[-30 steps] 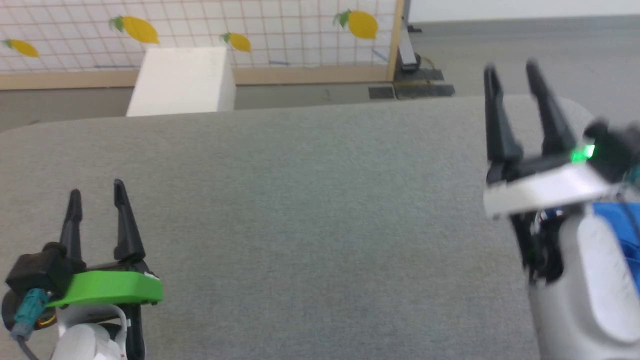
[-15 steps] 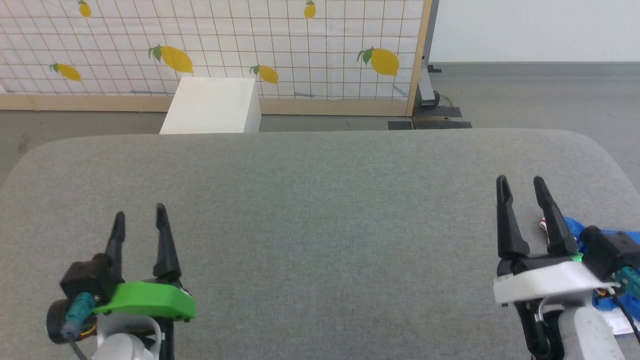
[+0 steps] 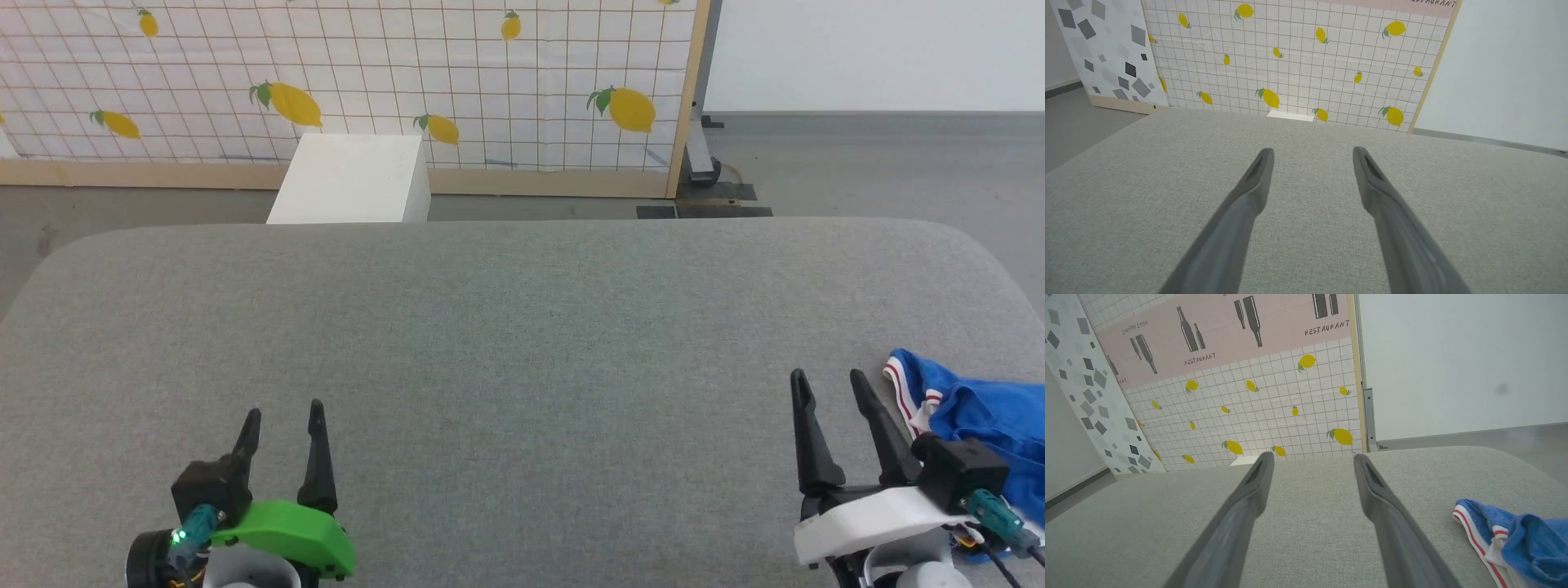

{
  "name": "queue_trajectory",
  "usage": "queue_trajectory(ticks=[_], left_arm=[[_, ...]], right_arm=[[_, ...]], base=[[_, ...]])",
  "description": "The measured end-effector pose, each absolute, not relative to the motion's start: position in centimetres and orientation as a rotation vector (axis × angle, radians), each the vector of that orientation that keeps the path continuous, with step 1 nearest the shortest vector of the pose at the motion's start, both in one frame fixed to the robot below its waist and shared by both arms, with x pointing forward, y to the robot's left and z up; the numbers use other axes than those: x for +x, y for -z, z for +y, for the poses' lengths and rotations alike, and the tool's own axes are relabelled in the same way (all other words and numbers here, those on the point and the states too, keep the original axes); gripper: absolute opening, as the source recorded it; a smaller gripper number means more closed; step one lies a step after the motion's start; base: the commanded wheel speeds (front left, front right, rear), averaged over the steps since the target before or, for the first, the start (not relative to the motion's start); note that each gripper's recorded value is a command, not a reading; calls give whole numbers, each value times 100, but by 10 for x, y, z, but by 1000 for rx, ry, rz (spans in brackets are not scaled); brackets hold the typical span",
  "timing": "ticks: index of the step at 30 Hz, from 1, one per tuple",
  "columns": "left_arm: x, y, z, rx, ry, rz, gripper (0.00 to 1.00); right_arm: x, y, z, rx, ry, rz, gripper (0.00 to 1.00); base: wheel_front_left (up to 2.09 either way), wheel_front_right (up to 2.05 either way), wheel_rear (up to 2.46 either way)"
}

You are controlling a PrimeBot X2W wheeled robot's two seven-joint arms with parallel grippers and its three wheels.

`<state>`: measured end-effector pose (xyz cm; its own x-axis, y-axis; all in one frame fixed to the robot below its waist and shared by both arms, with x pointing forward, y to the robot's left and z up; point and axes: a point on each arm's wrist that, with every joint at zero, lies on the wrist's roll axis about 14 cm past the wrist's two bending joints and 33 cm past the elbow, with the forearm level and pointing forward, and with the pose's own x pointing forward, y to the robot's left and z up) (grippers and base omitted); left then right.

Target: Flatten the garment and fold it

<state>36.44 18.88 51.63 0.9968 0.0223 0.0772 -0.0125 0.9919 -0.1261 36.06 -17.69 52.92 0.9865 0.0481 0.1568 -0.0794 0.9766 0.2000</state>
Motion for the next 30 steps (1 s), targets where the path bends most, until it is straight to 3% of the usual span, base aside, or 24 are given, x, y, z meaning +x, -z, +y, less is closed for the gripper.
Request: queue_trajectory(ticks=[13,14,30], left_arm=[[363,-492,183,-139,-10,4,100],[363,-491,183,-138,-10,5,0],[365,-494,183,-130,-9,5,0]], right_arm=[[359,-509,-167,210,-88,-85,100],[359,-509,-166,210,-89,-84,0],[361,-509,-165,198,-94,-74,0]], base=[[0,0,0],[0,0,0],[0,0,0]])
